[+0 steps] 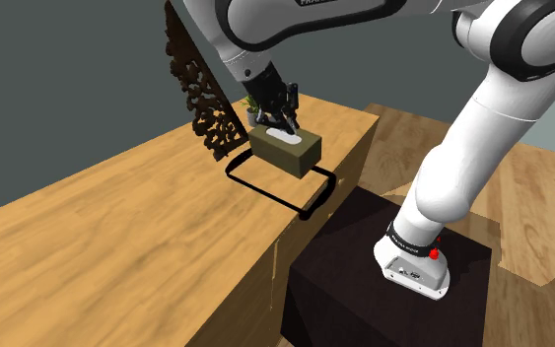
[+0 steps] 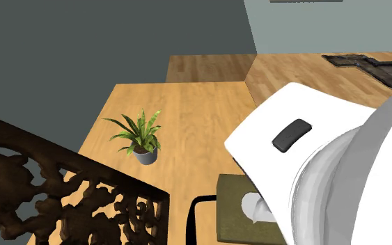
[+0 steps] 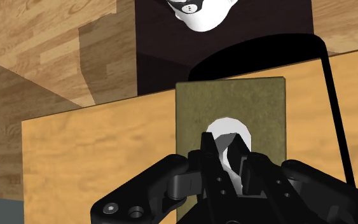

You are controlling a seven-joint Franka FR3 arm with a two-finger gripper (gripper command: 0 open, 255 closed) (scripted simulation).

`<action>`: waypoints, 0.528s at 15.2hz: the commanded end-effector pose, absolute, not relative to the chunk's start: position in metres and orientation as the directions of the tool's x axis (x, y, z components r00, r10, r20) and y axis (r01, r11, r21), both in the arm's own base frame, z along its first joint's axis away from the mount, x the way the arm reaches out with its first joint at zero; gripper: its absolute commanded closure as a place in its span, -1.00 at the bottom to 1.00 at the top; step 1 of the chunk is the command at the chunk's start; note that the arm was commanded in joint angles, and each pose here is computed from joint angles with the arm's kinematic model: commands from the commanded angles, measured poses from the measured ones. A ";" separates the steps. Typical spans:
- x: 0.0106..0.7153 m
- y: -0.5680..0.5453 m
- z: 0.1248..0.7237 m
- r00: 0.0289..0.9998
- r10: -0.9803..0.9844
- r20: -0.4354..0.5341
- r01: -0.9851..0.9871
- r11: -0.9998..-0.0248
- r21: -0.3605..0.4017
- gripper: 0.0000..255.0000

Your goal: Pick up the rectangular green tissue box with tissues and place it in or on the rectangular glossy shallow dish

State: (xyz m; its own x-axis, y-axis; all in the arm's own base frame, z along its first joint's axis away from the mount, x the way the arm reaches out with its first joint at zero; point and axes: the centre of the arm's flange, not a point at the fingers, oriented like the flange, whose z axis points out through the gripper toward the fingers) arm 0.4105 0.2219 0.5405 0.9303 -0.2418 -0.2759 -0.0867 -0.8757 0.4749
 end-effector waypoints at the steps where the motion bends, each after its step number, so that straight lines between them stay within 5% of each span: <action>1: 0.411 0.222 0.539 0.930 -0.242 -0.276 -0.087 -0.876 0.475 1.00; 5: 0.411 0.222 0.539 0.930 -0.242 -0.276 -0.087 -0.876 0.475 1.00; 6: 0.411 0.222 0.539 0.930 -0.242 -0.276 -0.087 -0.876 0.475 -1.00; 8: 0.411 0.222 0.539 0.930 -0.242 -0.276 -0.087 -0.876 0.475 -1.00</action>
State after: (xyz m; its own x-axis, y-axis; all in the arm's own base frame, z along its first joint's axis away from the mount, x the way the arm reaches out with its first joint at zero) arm 0.4109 0.2221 0.5391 0.9304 -0.2418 -0.2756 -0.0869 -0.8758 0.4748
